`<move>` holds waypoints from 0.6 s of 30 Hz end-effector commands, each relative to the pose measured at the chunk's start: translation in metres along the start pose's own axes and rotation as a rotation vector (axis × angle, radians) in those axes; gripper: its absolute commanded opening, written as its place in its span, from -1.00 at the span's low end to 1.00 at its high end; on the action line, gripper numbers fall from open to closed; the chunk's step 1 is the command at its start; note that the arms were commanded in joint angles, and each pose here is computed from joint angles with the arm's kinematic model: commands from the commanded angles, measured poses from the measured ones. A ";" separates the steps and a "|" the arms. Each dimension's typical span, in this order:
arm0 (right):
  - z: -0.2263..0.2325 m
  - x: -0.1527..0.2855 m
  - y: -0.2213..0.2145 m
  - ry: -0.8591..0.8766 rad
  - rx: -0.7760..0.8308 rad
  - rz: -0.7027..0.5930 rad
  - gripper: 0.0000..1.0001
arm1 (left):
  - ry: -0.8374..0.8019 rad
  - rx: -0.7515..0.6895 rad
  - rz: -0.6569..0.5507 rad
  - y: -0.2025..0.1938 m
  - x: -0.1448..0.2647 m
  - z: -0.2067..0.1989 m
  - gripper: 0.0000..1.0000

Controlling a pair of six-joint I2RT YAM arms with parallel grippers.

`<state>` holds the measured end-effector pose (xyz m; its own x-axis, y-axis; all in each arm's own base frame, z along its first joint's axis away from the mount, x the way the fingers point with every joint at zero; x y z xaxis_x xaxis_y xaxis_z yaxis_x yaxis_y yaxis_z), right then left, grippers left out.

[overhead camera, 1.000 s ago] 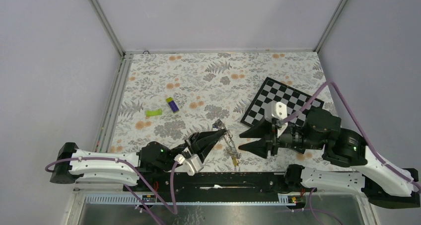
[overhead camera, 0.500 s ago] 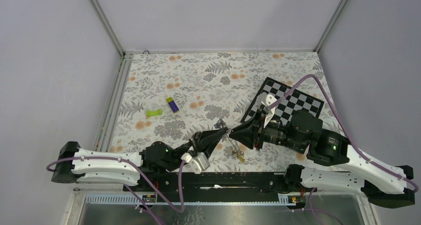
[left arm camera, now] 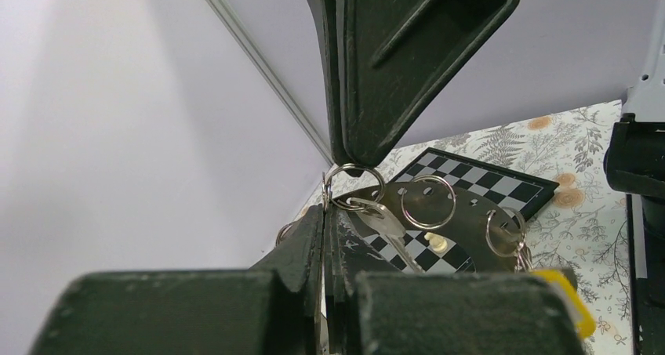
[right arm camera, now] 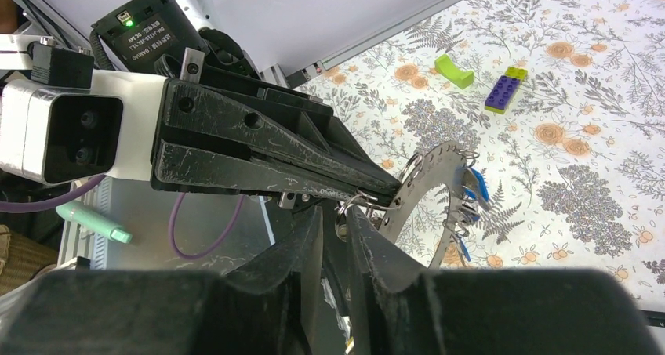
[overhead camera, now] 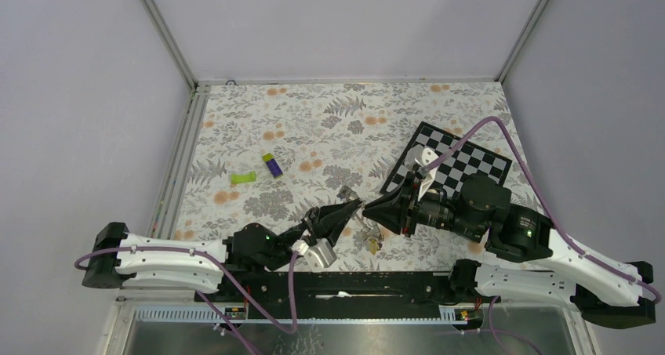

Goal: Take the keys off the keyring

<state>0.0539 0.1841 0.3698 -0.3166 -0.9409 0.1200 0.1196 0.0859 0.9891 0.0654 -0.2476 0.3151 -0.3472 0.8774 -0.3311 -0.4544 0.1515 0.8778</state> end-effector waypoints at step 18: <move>-0.003 -0.003 -0.002 -0.036 0.000 0.021 -0.24 | 0.096 0.042 -0.139 0.035 -0.007 0.019 -1.00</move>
<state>0.0561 0.1875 0.3619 -0.3248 -0.9306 0.1687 0.1397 0.1292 0.9817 0.0667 -0.2469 0.3147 -0.3632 0.8717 -0.3290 -0.4538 0.1429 0.8796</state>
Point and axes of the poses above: each gripper's point midway between its finger pads, its own x axis back along the fingers, its own z axis along the line the jaws close on, y = z × x, the point moved 9 cm from there along x, back along the fingers, and after that the axes turned 13 degrees about x, right-handed, at the moved point
